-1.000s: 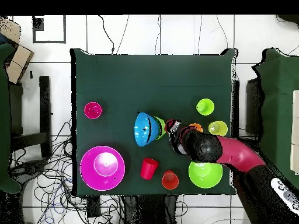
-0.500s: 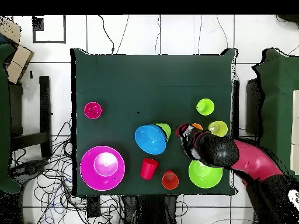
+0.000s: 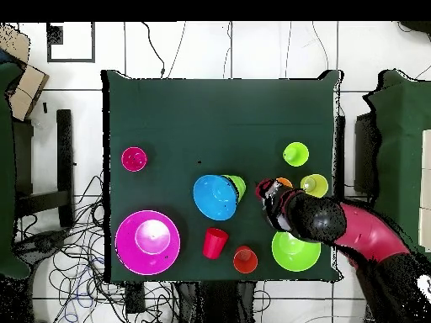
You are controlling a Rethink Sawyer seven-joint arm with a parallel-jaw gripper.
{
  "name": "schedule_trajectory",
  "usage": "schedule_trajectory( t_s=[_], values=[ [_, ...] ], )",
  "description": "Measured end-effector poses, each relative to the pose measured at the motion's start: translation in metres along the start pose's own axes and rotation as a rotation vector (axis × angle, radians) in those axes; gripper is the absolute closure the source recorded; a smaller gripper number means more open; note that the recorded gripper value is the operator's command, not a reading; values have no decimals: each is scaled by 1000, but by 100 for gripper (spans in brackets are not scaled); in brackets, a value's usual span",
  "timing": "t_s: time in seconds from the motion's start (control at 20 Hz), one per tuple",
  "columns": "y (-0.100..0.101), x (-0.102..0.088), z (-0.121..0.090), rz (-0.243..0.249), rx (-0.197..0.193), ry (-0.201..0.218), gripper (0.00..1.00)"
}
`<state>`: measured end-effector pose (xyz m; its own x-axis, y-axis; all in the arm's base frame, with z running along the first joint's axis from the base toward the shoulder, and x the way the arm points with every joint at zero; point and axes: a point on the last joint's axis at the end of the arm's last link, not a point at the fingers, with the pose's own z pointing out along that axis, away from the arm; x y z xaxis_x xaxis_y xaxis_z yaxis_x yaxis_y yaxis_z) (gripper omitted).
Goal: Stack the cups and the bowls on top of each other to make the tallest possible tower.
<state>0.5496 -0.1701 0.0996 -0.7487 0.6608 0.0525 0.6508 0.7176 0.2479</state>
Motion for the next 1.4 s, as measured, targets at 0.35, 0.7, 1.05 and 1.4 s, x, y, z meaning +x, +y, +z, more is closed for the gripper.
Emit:
schedule_trajectory(
  t_s=[0.35, 0.7, 1.05, 1.4],
  values=[
    [20, 10, 6, -39, 1, 11, 0],
    [39, 20, 13, -74, 2, 22, 0],
    [55, 29, 20, -100, -1, 36, 0],
    [70, 40, 38, -119, -5, 52, 0]
  ],
)
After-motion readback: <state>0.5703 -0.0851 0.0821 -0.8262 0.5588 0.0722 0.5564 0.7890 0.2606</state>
